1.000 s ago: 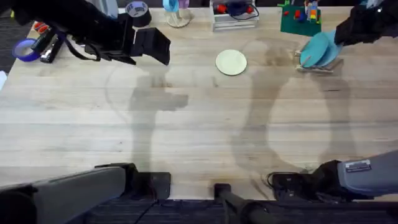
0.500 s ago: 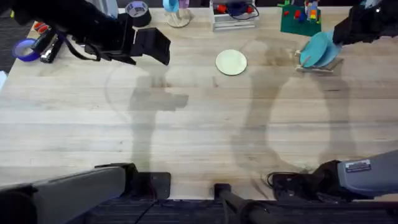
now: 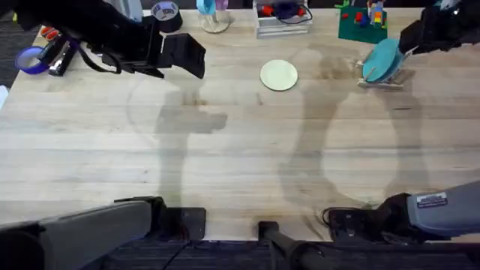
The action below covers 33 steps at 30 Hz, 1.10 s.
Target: Pick up the plates from the table one by one and place each into a slot on the dish rack.
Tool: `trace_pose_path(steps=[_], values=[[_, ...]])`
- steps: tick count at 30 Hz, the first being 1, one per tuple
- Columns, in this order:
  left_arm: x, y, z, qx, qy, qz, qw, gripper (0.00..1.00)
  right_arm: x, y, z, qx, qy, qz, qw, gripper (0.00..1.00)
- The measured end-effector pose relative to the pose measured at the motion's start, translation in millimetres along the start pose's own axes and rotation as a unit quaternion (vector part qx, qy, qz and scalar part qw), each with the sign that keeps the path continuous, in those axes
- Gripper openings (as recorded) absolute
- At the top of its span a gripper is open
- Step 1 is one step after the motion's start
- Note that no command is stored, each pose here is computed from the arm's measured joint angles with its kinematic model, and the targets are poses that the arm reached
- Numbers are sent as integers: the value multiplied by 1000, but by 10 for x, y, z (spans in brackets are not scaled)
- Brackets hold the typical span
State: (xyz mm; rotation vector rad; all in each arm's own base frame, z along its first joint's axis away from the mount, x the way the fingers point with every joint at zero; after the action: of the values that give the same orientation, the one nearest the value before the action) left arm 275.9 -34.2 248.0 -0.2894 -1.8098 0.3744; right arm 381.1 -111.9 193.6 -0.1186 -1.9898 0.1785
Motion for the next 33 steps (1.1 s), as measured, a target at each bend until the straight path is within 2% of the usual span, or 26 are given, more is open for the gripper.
trace_pose_path(steps=[9, 14, 24, 27, 33], values=[[1, 0, 0, 0, 0, 0, 1000, 995, 161, -26, -53, -1, -25, 8, 1000, 212], [0, 0, 0, 0, 0, 0, 1000, 994, 507, -40, -43, -3, -55, 18, 998, 218], [0, 0, 0, 0, 0, 0, 1000, 994, 1282, 142, 287, 11, -77, 16, 997, 305], [0, 0, 0, 0, 0, 0, 1000, 994, 1496, 231, 397, 20, -88, 13, 996, 423], [0, 0, 0, 0, 0, 0, 1000, 995, 1853, 411, 703, 41, -92, 1, 995, 881]])
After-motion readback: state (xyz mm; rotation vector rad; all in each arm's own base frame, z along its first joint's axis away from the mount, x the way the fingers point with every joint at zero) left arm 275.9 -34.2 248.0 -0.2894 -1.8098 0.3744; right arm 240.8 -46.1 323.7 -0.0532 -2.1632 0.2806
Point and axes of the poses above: each hand's point on the last joint's axis, 136 mm out from that joint toward the fingers, its own x axis back along the fingers, its own y axis along the line the jaws close on, z = x × y, the point moved 4 cm from there along x, back along the fingers, and after that the axes turned 13 degrees about x, right-handed, at the moved point
